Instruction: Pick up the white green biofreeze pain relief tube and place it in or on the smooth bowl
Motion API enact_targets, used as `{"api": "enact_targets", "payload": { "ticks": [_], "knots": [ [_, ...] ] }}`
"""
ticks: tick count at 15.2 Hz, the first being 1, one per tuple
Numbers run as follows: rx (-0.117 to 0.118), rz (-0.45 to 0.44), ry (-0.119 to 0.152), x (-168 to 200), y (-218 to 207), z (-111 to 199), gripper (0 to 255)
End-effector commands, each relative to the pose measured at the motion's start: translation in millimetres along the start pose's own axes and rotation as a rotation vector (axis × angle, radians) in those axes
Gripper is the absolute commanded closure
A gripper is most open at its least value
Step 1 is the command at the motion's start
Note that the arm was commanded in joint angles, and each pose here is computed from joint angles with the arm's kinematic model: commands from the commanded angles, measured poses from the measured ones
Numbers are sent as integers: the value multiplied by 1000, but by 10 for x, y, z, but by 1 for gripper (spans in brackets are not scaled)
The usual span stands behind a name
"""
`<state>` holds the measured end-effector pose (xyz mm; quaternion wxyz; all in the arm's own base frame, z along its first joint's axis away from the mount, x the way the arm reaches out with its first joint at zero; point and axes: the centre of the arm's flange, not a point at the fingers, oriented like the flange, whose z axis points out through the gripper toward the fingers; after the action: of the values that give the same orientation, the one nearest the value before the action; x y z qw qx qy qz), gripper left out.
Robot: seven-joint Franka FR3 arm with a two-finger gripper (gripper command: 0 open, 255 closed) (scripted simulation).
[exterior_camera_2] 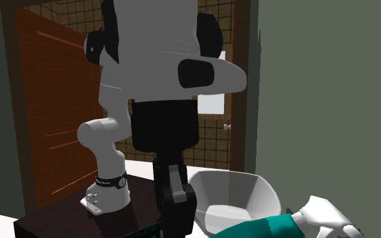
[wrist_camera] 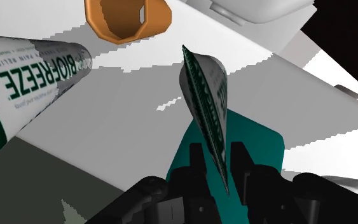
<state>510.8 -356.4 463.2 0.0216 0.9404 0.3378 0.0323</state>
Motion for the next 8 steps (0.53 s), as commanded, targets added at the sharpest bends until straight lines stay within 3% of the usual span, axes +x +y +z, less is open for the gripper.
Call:
{"api": "enact_targets", "payload": {
  "ticks": [1,8],
  "knots": [
    [1,1,-1,-2,3,-46,255],
    [1,1,-1,16,27,-415,255]
  ]
}}
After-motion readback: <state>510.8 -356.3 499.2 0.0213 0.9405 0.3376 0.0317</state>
